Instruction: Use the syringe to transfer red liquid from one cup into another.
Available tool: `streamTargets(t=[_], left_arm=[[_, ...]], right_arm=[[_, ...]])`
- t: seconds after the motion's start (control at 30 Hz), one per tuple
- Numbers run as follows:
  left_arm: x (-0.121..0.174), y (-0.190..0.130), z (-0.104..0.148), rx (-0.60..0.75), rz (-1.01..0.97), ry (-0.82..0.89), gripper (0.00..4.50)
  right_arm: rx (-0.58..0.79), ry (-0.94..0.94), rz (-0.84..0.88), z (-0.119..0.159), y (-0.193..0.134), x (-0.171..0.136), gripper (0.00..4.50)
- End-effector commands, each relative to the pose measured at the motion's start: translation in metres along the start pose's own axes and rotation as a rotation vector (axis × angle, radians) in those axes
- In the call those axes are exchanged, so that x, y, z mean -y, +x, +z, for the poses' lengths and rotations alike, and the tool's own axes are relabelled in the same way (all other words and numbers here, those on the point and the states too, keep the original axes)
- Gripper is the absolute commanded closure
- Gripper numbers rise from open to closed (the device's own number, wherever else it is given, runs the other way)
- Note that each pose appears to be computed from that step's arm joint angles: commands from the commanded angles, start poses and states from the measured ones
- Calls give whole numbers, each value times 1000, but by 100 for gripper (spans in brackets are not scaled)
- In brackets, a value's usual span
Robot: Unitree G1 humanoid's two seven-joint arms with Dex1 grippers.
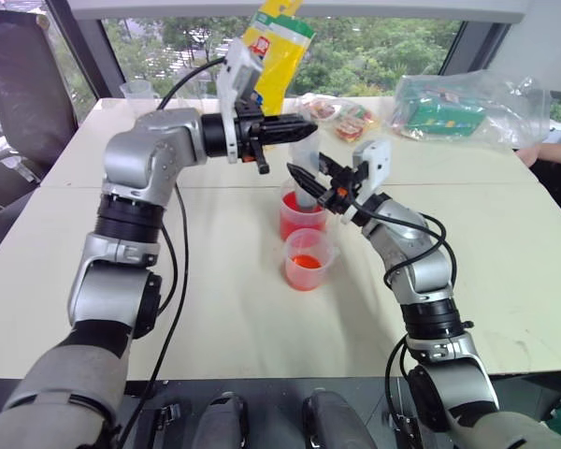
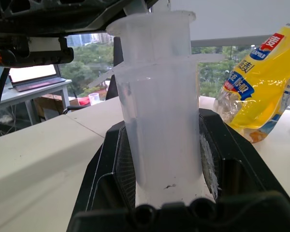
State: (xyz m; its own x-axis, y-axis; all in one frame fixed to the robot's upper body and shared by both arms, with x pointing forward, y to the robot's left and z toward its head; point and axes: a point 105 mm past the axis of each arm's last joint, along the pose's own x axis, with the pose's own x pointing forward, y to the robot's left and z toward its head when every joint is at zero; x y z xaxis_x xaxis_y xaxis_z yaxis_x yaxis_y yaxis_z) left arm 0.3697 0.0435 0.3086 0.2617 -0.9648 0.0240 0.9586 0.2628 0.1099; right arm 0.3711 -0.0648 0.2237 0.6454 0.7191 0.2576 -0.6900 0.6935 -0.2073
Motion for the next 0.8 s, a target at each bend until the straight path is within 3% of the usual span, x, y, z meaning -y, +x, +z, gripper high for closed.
streamTargets(t=[0.03, 0.47, 0.73, 0.8], left_arm=[[12, -4, 64, 154, -18, 186, 444], [12, -5, 72, 166, -11, 219, 444], [13, -5, 60, 146, -12, 202, 444], [13, -8, 53, 133, -9, 179, 382]], right_arm=[[-86, 39, 61, -25, -1, -13, 309], [-77, 33, 71, -20, 2, -14, 309], [-29, 16, 70, -1, 5, -11, 309], [-8, 14, 65, 8, 7, -9, 309]])
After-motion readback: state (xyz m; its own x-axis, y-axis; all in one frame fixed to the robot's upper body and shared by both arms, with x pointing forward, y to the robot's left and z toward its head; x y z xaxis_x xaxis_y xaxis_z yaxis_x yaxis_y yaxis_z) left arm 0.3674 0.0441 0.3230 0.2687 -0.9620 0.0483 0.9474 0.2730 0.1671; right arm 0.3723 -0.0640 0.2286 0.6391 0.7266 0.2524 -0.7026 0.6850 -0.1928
